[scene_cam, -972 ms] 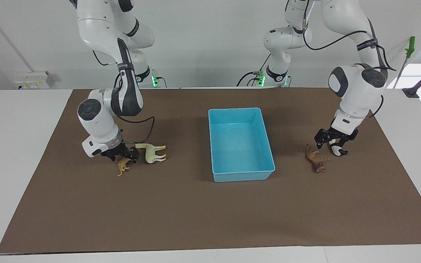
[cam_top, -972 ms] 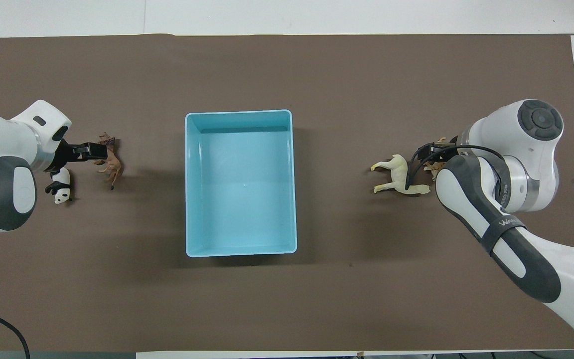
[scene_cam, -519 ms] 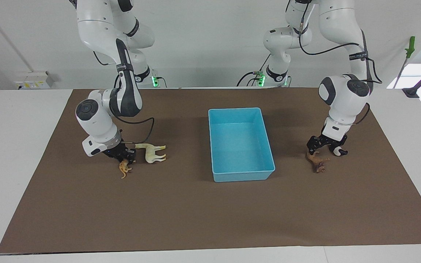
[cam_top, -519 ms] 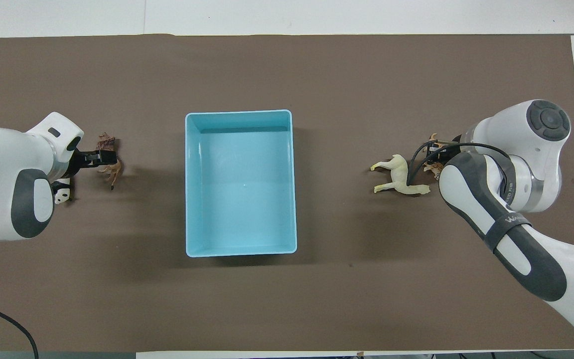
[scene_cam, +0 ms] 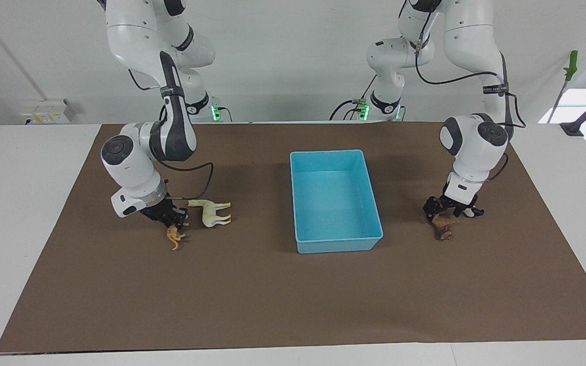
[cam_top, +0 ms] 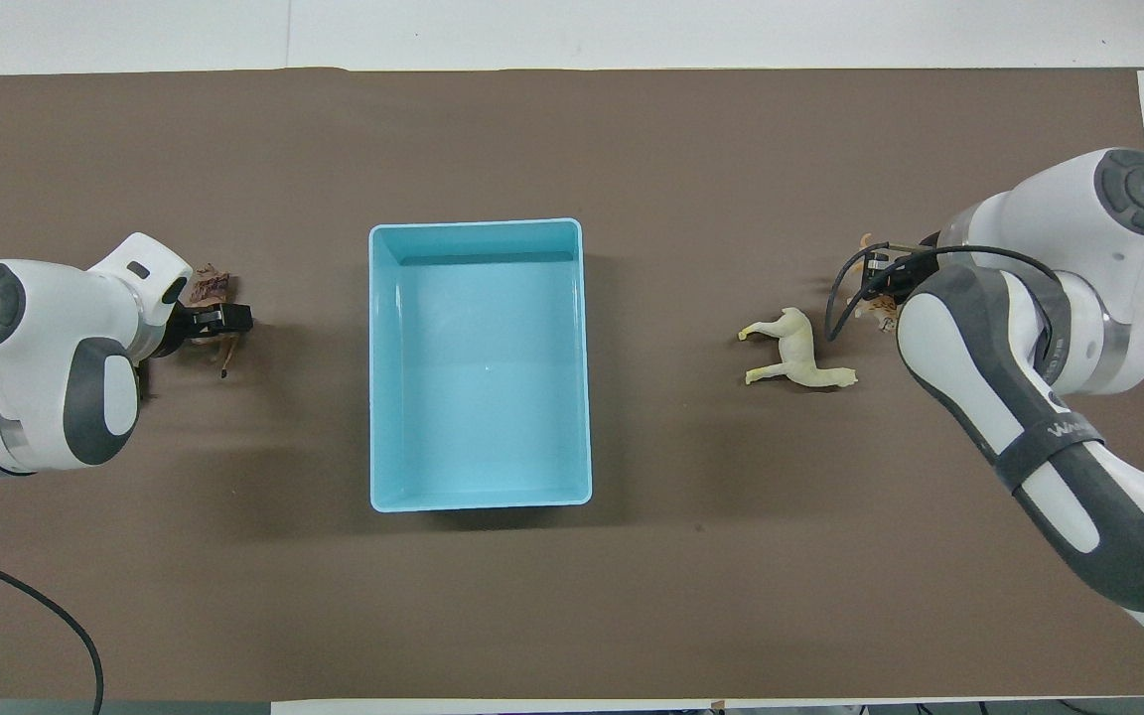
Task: Put all toys into storage box
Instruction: 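Grip the dog with the right gripper while the left gripper grips the horse, then drop the dog into the box while the left gripper lifts the horse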
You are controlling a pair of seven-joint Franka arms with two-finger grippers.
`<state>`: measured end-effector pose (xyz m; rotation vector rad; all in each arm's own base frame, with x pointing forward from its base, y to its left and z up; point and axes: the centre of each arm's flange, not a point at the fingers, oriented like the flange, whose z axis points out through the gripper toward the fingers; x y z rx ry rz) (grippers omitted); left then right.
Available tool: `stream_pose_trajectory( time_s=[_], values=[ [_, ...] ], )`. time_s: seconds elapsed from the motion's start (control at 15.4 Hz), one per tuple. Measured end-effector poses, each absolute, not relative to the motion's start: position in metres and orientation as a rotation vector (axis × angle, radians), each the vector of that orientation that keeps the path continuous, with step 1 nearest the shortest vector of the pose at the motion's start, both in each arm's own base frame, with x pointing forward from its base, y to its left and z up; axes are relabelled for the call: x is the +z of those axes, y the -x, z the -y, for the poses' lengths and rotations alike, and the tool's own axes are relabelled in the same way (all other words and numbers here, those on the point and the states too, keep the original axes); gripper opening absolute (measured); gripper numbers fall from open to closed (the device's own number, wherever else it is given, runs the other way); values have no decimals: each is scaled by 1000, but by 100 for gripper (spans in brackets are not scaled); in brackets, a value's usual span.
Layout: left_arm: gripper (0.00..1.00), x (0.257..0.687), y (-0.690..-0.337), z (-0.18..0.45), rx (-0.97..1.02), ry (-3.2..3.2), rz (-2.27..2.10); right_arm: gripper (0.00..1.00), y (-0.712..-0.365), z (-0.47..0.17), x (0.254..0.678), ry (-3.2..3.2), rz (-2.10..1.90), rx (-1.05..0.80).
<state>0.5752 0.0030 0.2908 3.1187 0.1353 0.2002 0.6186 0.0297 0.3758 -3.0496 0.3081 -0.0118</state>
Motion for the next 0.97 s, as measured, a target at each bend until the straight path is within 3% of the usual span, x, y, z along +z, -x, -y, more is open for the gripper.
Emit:
stream_pose_trajectory(
  time_s=[0.13, 0.19, 0.32, 0.52, 0.97],
  values=[
    [100, 291, -575, -3, 202, -3117, -152, 33, -628, -53, 424, 3044, -280, -24],
    [92, 291, -575, -1, 202, -3117, -150, 33, -631, -68, 446, 3040, -266, -35],
    [66, 295, -576, 6, 213, -3115, -140, 33, -630, -110, 476, 3033, -241, -53],
    [34, 299, -577, 13, 224, -3114, -129, 33, -611, -202, 485, 3022, -255, -53],
    [33, 308, -583, 10, 231, -3114, -143, 33, -541, -364, 481, 2989, -260, -63]
  ],
)
